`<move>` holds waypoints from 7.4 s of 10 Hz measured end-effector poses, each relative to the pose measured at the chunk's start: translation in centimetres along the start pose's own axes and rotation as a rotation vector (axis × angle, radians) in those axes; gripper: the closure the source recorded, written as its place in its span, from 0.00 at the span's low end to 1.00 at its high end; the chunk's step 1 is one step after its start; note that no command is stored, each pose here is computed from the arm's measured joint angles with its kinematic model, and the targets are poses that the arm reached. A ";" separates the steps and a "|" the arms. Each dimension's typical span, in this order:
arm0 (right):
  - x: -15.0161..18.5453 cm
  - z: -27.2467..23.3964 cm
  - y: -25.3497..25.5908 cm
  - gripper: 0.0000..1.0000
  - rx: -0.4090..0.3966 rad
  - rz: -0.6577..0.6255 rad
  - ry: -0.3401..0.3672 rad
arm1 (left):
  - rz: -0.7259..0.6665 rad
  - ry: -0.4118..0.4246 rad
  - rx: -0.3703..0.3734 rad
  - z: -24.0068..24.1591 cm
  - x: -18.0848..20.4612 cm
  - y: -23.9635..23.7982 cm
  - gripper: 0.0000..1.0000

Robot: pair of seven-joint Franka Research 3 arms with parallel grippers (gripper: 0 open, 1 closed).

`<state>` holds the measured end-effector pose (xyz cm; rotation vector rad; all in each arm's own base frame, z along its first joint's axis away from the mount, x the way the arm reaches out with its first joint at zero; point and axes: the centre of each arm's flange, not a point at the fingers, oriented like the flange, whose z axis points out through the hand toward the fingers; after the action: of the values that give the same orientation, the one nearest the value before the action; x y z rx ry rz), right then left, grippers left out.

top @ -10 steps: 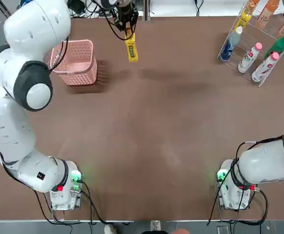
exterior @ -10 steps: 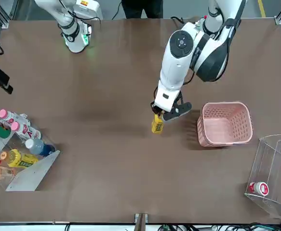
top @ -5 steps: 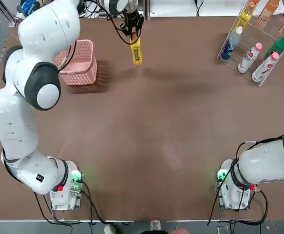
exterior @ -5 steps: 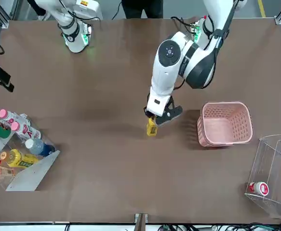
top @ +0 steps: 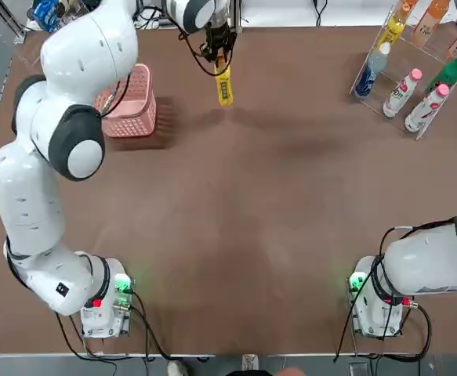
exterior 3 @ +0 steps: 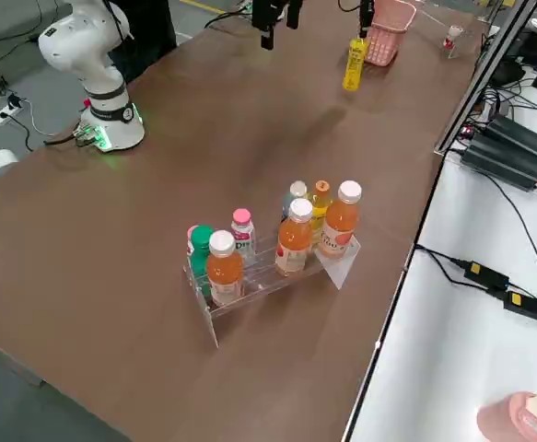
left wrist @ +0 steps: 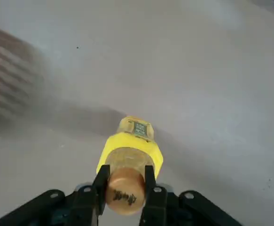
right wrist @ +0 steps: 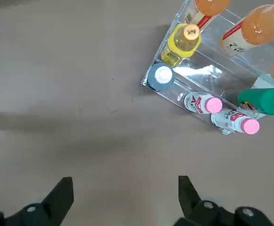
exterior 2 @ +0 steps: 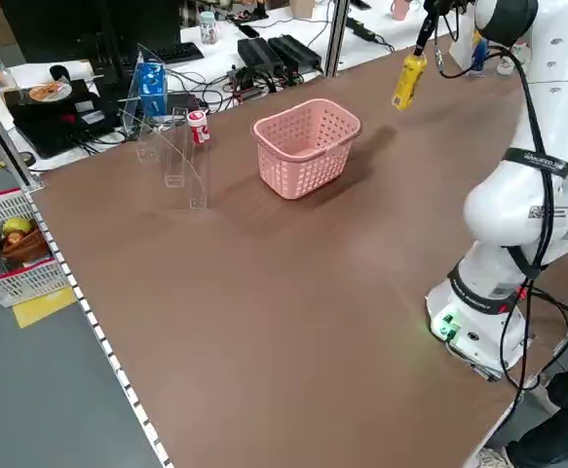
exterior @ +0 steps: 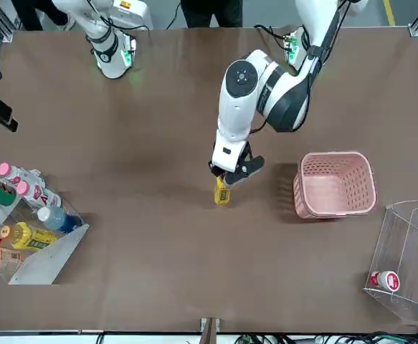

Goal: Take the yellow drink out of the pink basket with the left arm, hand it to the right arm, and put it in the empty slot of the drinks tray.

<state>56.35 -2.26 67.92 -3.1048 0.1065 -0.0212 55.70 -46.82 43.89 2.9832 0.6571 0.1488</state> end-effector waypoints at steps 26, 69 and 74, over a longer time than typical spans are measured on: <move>3.8 6.6 -2.7 0.01 -0.065 -0.063 -0.034 | -0.032 0.045 -0.014 6.5 -4.1 3.8 0.53; -2.8 32.6 -52.0 0.66 0.017 0.010 0.112 | 0.277 -0.036 0.067 -19.4 26.9 -33.6 0.00; -0.7 29.5 -48.9 0.66 -0.044 0.036 0.120 | 0.274 -0.035 0.068 -19.4 27.0 -33.7 0.00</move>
<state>59.41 47.54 40.13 -3.1432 0.1680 -0.2071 63.92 -3.78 61.77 3.1196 0.2514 0.0918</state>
